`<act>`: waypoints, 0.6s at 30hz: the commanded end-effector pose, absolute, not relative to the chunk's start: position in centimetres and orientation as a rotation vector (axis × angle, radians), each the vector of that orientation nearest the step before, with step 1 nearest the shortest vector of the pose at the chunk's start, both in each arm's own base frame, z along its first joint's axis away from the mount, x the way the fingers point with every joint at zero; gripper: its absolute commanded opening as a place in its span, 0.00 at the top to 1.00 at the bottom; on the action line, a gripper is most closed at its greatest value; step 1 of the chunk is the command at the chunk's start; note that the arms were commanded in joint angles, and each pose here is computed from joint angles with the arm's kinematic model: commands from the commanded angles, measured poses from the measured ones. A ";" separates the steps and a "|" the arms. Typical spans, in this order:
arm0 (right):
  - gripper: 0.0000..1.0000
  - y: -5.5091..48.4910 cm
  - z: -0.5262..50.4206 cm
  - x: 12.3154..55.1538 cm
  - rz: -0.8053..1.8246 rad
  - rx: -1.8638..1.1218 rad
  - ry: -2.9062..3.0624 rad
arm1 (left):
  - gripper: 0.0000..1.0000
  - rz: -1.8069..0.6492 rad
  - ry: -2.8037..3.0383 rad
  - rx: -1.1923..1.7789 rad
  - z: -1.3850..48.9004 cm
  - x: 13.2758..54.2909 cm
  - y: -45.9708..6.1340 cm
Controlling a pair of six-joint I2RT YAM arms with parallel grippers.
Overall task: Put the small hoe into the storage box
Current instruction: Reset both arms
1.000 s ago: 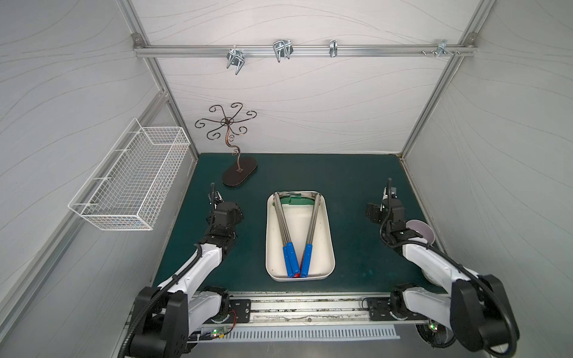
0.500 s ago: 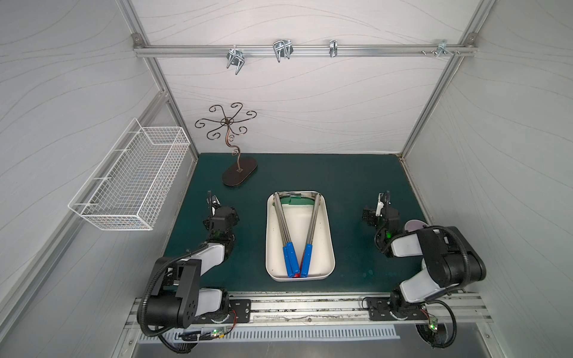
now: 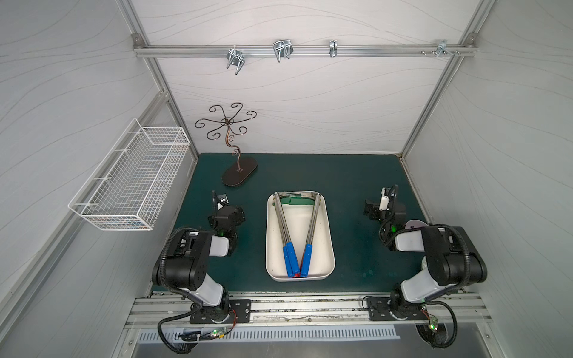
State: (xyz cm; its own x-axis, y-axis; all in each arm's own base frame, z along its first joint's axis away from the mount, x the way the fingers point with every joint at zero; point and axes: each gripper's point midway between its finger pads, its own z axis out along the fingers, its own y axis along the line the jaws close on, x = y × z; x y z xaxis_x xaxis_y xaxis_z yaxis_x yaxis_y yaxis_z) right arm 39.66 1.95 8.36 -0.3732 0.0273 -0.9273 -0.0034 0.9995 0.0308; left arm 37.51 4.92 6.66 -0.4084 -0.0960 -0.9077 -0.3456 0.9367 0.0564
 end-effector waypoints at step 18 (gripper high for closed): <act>0.01 2.8 8.3 40.2 0.004 -0.034 1.972 | 0.00 0.257 1.881 -0.327 9.6 39.1 5.0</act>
State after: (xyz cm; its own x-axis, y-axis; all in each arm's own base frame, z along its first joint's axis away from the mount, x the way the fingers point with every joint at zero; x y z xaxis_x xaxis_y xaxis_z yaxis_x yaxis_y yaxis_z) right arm 39.82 2.69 8.05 -0.3946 -0.0012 -0.9189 -0.0217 0.9997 0.0081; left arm 37.72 5.01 6.92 -0.4008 -0.0981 -0.9109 -0.3467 0.9365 0.0517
